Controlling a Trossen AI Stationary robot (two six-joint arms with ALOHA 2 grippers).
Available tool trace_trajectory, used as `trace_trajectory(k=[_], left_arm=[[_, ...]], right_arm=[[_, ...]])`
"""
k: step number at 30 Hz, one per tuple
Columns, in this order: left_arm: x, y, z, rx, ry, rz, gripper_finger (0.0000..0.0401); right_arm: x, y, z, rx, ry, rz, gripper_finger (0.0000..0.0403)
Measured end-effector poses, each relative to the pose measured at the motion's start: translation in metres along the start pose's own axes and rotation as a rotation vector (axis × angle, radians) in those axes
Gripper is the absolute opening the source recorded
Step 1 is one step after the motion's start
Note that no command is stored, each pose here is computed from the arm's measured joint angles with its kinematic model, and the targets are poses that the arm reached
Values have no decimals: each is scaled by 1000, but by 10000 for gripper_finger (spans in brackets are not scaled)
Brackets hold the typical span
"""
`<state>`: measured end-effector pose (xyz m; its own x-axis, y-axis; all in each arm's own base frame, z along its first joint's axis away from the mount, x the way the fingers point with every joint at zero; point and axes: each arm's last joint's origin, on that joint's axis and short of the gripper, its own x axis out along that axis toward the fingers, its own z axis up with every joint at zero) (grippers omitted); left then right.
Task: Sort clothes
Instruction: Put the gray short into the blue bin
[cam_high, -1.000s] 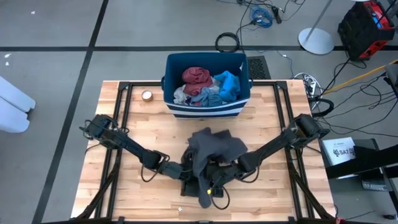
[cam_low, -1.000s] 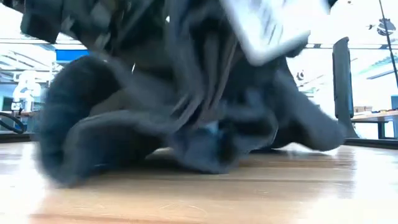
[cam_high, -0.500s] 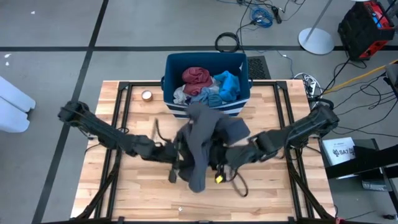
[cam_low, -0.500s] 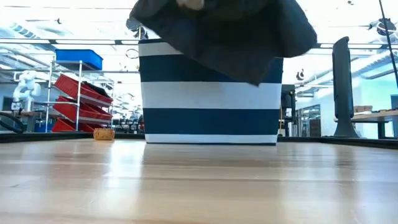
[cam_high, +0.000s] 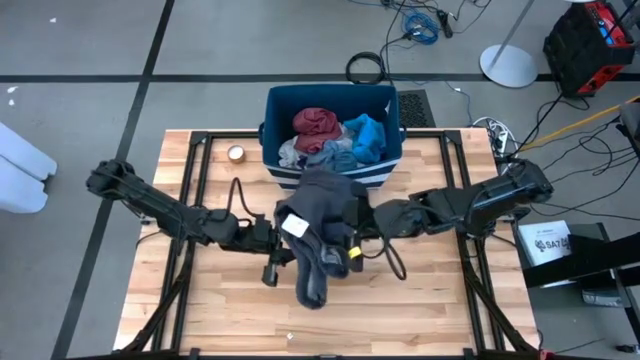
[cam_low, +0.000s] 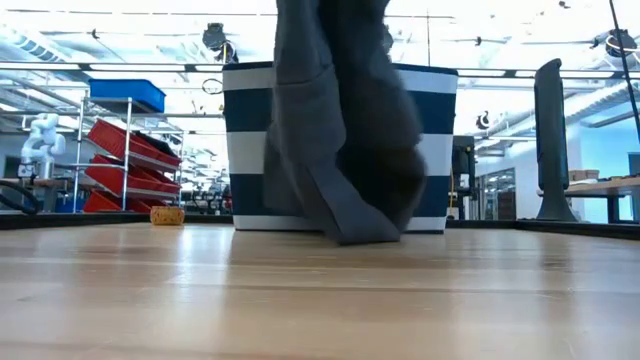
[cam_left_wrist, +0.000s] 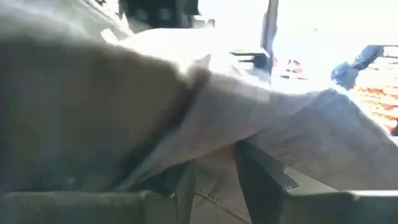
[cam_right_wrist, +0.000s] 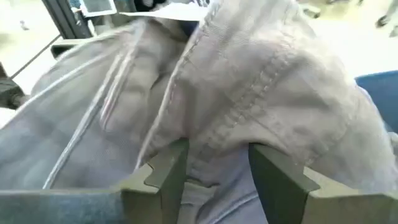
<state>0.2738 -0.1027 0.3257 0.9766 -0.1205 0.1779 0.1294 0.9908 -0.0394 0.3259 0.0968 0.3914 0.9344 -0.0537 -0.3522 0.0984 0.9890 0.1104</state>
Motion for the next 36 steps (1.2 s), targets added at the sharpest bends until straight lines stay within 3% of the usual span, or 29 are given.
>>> trace_trajectory(k=[16,23,28,32,36], left_arm=[[3,0,-9,58,87,-21,123],[1,6,-10,96,119,92,123],[3,7,-6,91,99,75,123],[3,6,-3,87,85,63,123],[3,7,-4,89,93,61,123]], right_arm=[[7,-1,-7,35,112,191,164],[-3,7,-7,1,144,350,164],[-2,3,-8,-51,128,233,164],[-2,1,-10,-154,112,96,164],[5,5,-14,-246,98,36,164]])
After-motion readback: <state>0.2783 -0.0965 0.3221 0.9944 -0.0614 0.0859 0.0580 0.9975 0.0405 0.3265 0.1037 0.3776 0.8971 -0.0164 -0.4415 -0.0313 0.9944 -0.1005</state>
